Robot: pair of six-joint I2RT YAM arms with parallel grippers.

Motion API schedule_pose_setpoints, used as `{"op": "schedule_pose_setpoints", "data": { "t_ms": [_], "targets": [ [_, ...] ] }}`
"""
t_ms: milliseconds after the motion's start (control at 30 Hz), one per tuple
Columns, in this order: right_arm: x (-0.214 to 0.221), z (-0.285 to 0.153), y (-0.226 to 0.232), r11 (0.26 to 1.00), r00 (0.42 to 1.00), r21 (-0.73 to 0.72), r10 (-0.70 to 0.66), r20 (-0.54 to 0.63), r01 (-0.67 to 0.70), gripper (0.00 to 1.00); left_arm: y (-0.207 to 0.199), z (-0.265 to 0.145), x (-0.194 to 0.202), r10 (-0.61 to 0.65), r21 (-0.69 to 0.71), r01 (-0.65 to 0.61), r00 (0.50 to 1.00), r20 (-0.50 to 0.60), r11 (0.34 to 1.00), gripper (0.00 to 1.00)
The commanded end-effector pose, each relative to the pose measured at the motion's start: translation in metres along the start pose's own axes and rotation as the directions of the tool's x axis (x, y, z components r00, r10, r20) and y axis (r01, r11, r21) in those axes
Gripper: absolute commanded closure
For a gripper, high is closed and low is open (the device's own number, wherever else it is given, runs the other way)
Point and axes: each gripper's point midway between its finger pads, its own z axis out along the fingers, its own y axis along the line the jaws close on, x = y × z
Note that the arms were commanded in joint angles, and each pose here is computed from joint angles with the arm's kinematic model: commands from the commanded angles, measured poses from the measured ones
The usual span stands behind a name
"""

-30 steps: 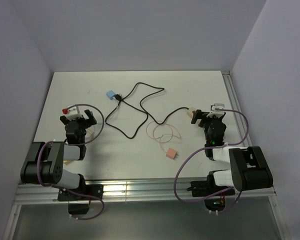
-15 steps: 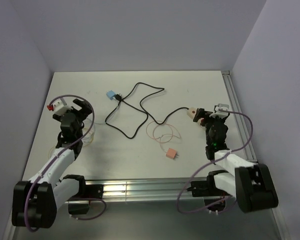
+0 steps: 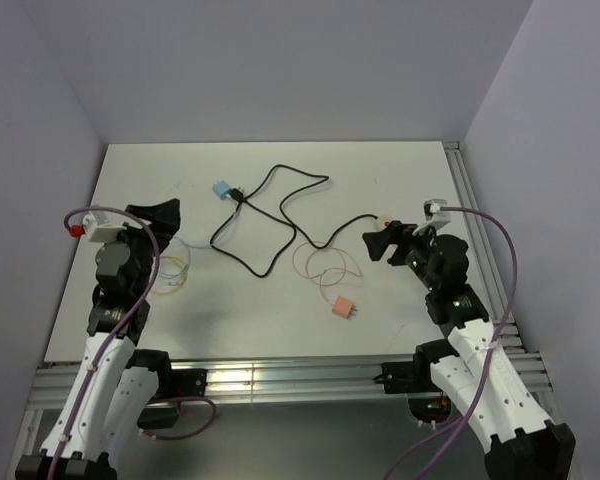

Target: Insert the plug

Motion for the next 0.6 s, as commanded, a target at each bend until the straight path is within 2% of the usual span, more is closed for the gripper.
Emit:
{"op": "schedule_pose_setpoints", "data": {
  "t_ms": [0, 33, 67, 133, 167, 200, 333, 467, 500, 567],
  "targets": [
    [0.066, -0.019, 0.024, 0.99, 0.933, -0.096, 0.065, -0.353, -0.105, 0.11, 0.003, -0.015, 0.027, -0.122, -0.006, 0.122, 0.985, -0.121, 0.992, 0.01],
    [0.075, -0.024, 0.026, 0.991, 0.909, -0.084, 0.065, -0.412, -0.109, 0.14, -0.002, -0.017, 0.031, -0.108, 0.019, 0.112, 0.982, -0.153, 0.994, 0.01],
    [0.084, -0.023, 0.025, 0.992, 0.889, -0.058, 0.077, -0.452, -0.116, 0.14, -0.011, -0.023, 0.044, -0.083, 0.071, 0.102, 0.968, -0.237, 0.992, 0.03],
    [0.095, -0.028, 0.047, 0.99, 0.856, -0.099, 0.039, -0.516, -0.104, 0.13, -0.021, -0.027, 0.056, -0.055, 0.126, 0.098, 0.95, -0.308, 0.987, 0.1],
    [0.104, -0.025, 0.042, 0.997, 0.834, -0.046, 0.031, -0.551, -0.067, 0.13, -0.027, -0.033, 0.067, -0.041, 0.162, 0.11, 0.925, -0.378, 0.981, 0.12],
    [0.109, -0.025, 0.042, 0.999, 0.816, -0.022, 0.022, -0.577, -0.043, 0.12, -0.03, -0.035, 0.071, -0.033, 0.178, 0.114, 0.914, -0.403, 0.978, 0.17],
    [0.131, -0.03, 0.052, 0.999, 0.732, -0.014, -0.038, -0.68, 0.039, 0.07, -0.041, -0.047, 0.083, 0.003, 0.254, 0.133, 0.881, -0.472, 0.958, 0.21],
    [0.158, -0.03, 0.051, 0.996, 0.658, -0.019, -0.071, -0.75, 0.086, 0.05, -0.044, -0.053, 0.084, 0.049, 0.292, 0.109, 0.874, -0.484, 0.95, 0.18],
    [0.159, -0.027, 0.046, 0.992, 0.656, 0.0, -0.081, -0.75, 0.123, 0.05, -0.046, -0.056, 0.086, 0.06, 0.305, 0.109, 0.867, -0.495, 0.946, 0.17],
    [0.173, -0.03, 0.042, 0.985, 0.604, -0.005, -0.11, -0.79, 0.173, 0.05, -0.048, -0.058, 0.088, 0.072, 0.317, 0.11, 0.857, -0.51, 0.942, 0.17]
  ]
}}
